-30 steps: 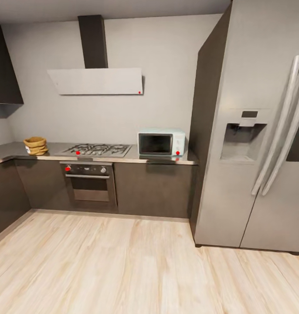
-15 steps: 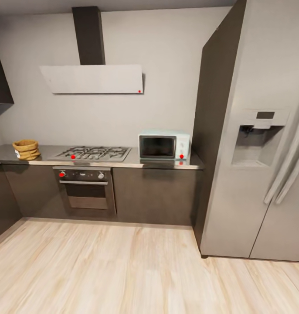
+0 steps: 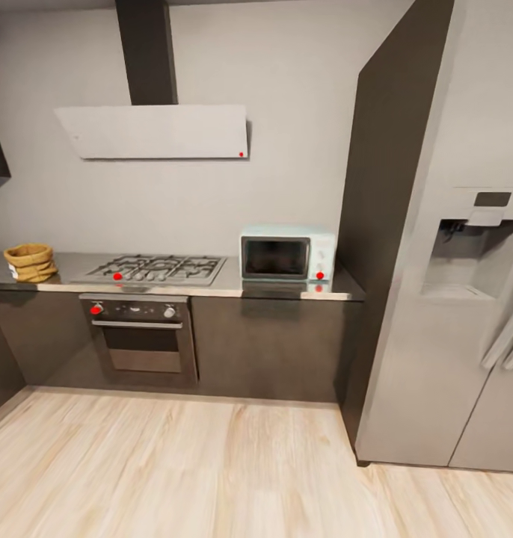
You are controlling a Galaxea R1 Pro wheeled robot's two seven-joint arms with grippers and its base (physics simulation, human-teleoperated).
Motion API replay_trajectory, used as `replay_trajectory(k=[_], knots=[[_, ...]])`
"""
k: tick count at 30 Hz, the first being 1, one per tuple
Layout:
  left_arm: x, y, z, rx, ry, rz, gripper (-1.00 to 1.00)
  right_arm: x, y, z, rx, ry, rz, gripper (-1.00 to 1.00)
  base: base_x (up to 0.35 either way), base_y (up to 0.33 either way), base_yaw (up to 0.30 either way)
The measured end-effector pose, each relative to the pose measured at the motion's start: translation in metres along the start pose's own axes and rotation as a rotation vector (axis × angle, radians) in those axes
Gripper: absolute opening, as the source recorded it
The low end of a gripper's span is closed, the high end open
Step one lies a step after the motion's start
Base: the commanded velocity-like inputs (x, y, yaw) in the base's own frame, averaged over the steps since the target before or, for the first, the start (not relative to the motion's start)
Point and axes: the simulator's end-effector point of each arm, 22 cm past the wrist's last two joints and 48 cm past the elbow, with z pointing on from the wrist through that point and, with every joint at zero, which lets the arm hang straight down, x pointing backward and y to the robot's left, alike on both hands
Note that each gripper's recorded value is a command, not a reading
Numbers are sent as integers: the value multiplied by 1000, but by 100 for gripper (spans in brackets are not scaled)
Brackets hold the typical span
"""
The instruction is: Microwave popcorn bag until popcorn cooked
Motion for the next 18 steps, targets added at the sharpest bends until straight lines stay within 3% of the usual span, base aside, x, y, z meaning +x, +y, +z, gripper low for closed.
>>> replay_trajectory(k=[18], knots=[[0,0,0,0,-2,0,100,0,0,0,0,-1,0,100,329,0,0]])
